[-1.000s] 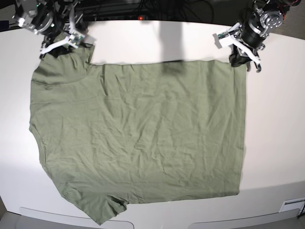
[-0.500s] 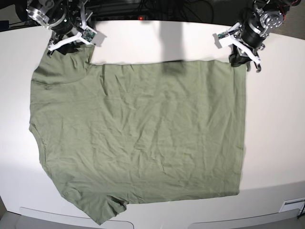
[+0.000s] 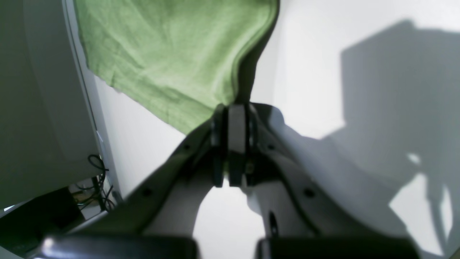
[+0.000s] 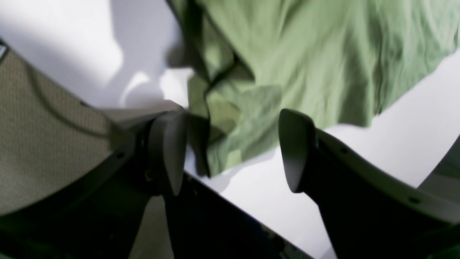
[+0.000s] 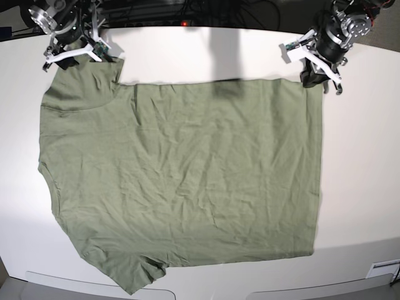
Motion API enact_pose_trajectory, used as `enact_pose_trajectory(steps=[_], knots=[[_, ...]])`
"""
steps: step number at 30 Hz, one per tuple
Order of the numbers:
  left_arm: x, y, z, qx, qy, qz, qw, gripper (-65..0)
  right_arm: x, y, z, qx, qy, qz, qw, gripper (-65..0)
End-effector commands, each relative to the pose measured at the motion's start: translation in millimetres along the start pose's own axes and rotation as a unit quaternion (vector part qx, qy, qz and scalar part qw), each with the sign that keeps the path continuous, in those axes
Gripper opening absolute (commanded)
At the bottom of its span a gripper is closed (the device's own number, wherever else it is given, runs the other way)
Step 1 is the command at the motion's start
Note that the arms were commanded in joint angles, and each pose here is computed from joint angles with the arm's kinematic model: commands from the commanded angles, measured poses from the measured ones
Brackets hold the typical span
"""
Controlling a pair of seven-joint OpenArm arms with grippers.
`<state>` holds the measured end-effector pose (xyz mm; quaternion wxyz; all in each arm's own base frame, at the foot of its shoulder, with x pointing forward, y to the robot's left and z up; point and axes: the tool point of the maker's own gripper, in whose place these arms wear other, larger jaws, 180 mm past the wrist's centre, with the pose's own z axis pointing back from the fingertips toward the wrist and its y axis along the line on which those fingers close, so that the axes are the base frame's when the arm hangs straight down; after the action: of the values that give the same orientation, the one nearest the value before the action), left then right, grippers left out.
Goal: Fold the T-shirt properly
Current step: 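Reposition the right gripper along the shoulder edge and regrip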
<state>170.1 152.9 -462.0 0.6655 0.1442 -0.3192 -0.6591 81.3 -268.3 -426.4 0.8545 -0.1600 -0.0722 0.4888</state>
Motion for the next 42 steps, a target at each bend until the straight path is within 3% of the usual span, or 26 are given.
enact_pose_trajectory(steps=[1,7,12,18,22,25,28,32,34,39,42], knots=[[-2.4,-10.7,2.5,-0.025,0.003,-0.002,1.000,-65.0,-21.3,6.8,-0.4,0.014,0.040,0.010,0.9990,-25.1],[-2.2,-10.7,2.5,-0.025,0.002,-0.002,1.000,-65.0,-50.8,-1.6,-6.1,0.013,0.060,0.017,0.9980,-25.2],[-2.1,-10.7,2.5,-0.025,0.002,-0.002,1.000,-65.0,-46.9,1.4,-14.7,0.018,0.026,0.023,0.9992,-25.2],[-2.2,-10.8,2.5,-0.025,0.002,-0.002,1.000,-65.0,-26.5,-6.1,-16.0,-0.007,-0.034,0.073,0.9967,-25.2],[-2.2,-10.7,2.5,-0.025,0.002,-0.002,1.000,-65.0,-17.2,17.6,-13.8,0.054,-0.067,0.107,0.9905,-25.2],[-2.2,-10.8,2.5,-0.025,0.002,-0.002,1.000,-65.0,-18.3,17.6,-13.9,0.054,-0.064,0.107,0.9907,-26.4],[-2.2,-10.7,2.5,-0.025,0.002,-0.002,1.000,-65.0,-18.4,17.4,-13.9,0.054,-0.064,0.107,0.9907,-34.0],[-2.2,-10.8,2.5,-0.025,0.002,-0.002,1.000,-65.0,-19.1,17.2,-14.0,0.054,-0.062,0.107,0.9908,-53.8],[-2.2,-10.7,2.5,-0.025,0.002,-0.002,1.000,-65.0,-17.2,17.2,-13.8,0.054,-0.066,0.099,0.9914,-60.3],[0.7,-11.2,1.7,-0.024,0.000,0.001,1.000,-65.0,-12.4,-3.8,-14.4,-0.003,-0.074,0.070,0.9948,-65.0],[5.3,-11.9,0.5,-0.023,-0.003,0.007,1.000,-65.0,-11.4,-7.6,-14.0,-0.014,-0.075,0.065,0.9950,-65.0]])
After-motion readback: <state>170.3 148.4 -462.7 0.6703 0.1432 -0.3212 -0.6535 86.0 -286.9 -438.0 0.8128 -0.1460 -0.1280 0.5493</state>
